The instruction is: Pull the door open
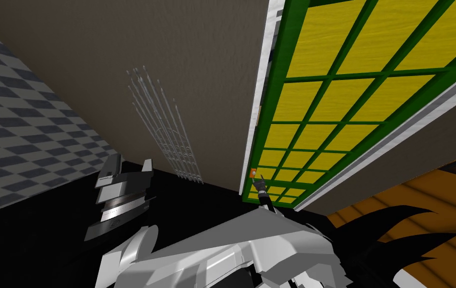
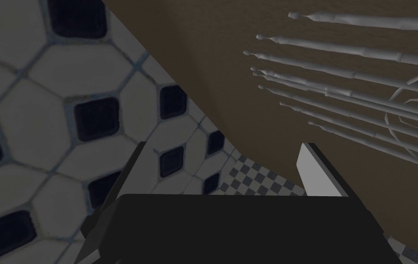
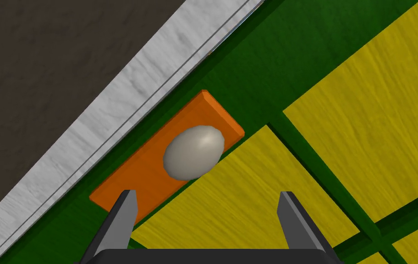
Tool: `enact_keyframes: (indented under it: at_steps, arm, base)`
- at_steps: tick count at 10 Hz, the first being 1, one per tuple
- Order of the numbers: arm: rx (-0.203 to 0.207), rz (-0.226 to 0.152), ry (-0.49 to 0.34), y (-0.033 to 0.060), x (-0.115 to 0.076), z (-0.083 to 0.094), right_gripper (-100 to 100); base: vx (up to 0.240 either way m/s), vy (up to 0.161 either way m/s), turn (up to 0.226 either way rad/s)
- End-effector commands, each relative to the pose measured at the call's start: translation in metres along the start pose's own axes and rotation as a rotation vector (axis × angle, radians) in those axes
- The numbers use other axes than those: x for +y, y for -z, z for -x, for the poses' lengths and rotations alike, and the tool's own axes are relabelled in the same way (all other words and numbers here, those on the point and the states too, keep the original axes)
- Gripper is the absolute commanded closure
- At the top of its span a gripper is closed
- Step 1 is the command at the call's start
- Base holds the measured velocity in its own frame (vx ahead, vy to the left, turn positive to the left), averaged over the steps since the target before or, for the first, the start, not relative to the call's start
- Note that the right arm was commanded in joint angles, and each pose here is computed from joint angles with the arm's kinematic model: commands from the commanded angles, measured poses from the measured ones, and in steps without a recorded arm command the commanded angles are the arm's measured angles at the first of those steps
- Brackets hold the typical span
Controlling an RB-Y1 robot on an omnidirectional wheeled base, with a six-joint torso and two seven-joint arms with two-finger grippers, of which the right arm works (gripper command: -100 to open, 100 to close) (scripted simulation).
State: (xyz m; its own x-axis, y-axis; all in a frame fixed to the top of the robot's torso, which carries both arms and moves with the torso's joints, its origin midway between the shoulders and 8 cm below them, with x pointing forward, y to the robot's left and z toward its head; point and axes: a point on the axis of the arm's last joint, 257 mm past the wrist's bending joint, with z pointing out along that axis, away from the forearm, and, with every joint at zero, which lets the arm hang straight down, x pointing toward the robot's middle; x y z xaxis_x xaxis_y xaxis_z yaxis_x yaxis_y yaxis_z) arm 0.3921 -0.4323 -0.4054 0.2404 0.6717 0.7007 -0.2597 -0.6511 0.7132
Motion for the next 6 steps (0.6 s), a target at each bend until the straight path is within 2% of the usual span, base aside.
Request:
enact_keyframes:
  at_steps: [1, 3, 5, 6]
  arm:
    - [-0.006, 0.006, -0.066, -0.0027, -0.0022, -0.003, -100]
    - [-0.011, 0.012, -0.119, -0.0055, -0.0043, -0.0056, -100]
    - [-0.02, 0.023, -0.217, -0.011, -0.0086, -0.011, -100]
    - [-0.02, 0.023, -0.226, -0.011, -0.0086, -0.011, -100]
  base:
    - [-0.061, -0.002, 0.04]
    - [-0.066, -0.01, 0.048]
    - [-0.08, -0.011, 0.053]
    - [-0.068, -0.017, 0.028]
